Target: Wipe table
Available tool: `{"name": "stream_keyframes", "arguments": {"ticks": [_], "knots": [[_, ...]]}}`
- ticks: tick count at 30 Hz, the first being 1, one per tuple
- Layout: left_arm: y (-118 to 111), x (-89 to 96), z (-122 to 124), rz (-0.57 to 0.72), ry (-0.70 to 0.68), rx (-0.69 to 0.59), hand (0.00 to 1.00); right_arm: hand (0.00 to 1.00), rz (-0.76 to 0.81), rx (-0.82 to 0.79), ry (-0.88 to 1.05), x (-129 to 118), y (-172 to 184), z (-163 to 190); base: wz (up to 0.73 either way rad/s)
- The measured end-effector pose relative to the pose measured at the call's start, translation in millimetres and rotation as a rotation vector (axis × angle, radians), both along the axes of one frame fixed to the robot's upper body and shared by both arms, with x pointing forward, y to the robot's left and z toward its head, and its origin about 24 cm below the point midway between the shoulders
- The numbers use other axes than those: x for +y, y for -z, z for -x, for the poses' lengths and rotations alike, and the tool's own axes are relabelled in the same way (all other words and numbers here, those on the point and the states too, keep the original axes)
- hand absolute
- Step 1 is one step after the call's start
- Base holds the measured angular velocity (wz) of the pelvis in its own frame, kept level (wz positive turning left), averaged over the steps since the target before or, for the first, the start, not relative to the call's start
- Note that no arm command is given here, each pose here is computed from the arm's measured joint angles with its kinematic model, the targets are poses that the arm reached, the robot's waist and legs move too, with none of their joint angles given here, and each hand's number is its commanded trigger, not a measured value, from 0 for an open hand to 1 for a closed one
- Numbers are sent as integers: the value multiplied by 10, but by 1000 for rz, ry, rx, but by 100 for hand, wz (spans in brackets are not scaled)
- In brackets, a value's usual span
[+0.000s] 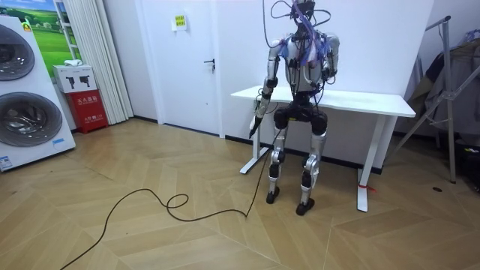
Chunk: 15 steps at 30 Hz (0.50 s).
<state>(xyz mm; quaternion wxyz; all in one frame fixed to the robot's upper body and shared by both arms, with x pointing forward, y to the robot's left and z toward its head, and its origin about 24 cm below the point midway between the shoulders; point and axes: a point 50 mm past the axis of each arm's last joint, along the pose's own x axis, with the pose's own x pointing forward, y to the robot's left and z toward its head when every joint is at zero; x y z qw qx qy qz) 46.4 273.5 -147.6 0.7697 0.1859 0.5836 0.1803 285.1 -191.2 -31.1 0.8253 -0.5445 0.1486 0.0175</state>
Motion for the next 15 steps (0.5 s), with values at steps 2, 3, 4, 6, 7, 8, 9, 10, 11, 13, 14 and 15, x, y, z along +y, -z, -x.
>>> {"name": "stream_keyframes", "arguments": {"ticks": [2, 3, 4, 6, 7, 8, 9, 10, 11, 13, 14, 15], "knots": [[-26, 111, 354, -53, -5, 83, 0, 100, -55, -21, 102, -277, 163, 314, 55], [-48, 161, 567, -77, -28, 131, 0, 100, -61, -45, 167, -456, 213, 500, 26], [-69, 198, 671, -91, -48, 151, 0, 100, -61, -59, 227, -611, 244, 640, 18], [-89, 235, 686, -102, -67, 146, 0, 100, -82, -63, 326, -787, 288, 781, 10], [-110, 258, 620, -116, -53, 122, 0, 100, -85, -53, 378, -887, 323, 866, 6], [-123, 271, 570, -125, -42, 106, 0, 100, -81, -48, 397, -930, 338, 895, -8], [-144, 295, 466, -140, -25, 71, 0, 100, -69, -32, 422, -1004, 358, 942, -18], [-168, 308, 343, -150, -13, 27, 0, 100, -61, -24, 445, -1059, 372, 980, -21], [-179, 313, 304, -155, -10, 11, 0, 100, -61, -22, 455, -1077, 377, 996, -23], [-188, 272, 56, -166, 26, -53, 0, 100, -63, -19, 464, -1079, 383, 1003, -13], [-184, 249, 8, -165, 43, -62, 0, 100, -71, -26, 464, -1070, 372, 974, -6], [-171, 199, -52, -155, 66, -71, 0, 100, -71, -22, 465, -1051, 371, 945, -9]]}}
